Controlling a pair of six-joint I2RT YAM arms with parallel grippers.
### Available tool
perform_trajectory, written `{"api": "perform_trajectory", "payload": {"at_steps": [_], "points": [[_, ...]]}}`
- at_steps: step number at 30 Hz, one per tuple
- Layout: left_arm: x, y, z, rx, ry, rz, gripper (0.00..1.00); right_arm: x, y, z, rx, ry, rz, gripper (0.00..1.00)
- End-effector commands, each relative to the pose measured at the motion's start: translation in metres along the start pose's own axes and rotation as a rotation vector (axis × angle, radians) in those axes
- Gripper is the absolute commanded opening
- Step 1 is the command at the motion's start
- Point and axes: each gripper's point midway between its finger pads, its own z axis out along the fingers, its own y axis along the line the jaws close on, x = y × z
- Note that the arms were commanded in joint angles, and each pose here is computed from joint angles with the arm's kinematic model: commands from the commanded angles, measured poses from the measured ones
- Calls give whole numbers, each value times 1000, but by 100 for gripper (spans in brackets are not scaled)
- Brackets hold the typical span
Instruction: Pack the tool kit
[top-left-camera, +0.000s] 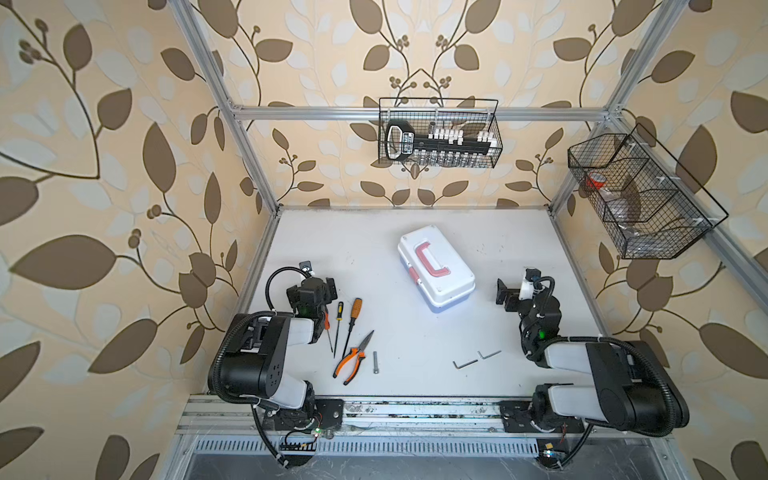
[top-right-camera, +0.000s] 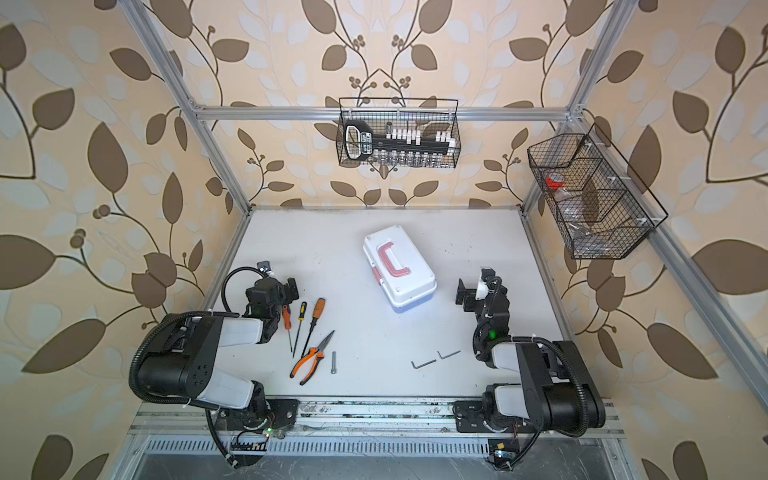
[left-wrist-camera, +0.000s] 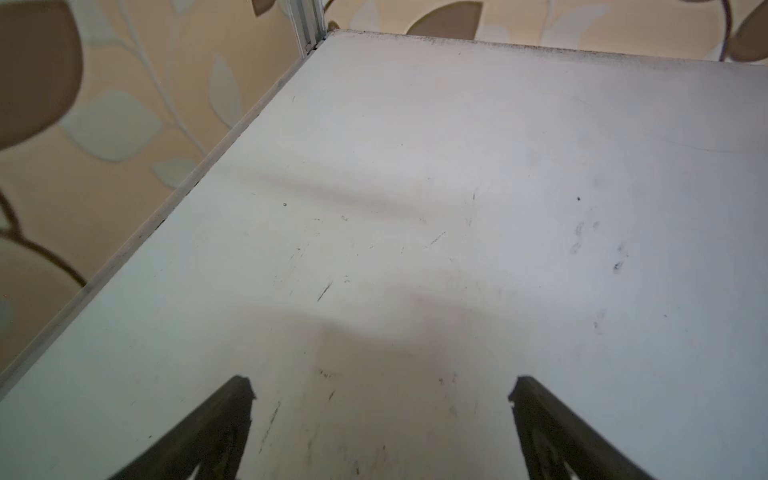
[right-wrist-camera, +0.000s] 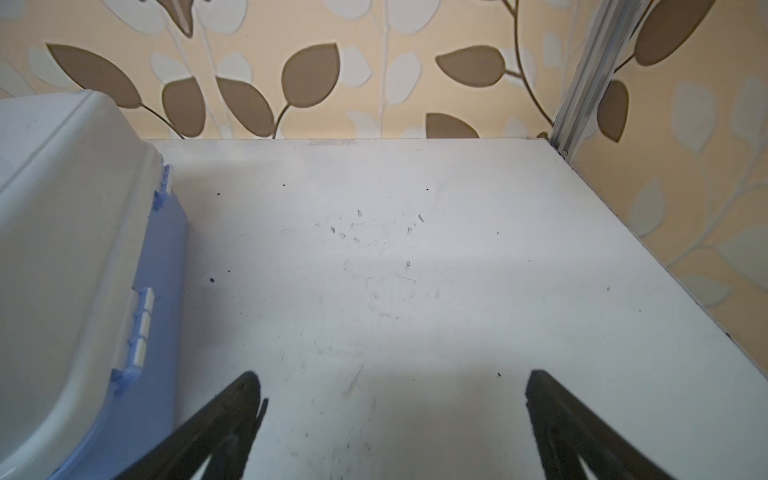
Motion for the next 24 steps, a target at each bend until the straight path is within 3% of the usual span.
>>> {"api": "perform_trajectory", "payload": {"at_steps": [1, 24], "points": [[-21, 4, 4, -23, -61, -25, 99, -16, 1, 4, -7, -46, -10, 100], [-21, 4, 4, -21, -58, -24, 99, -15, -1, 5, -17, -44, 6, 100]]}}
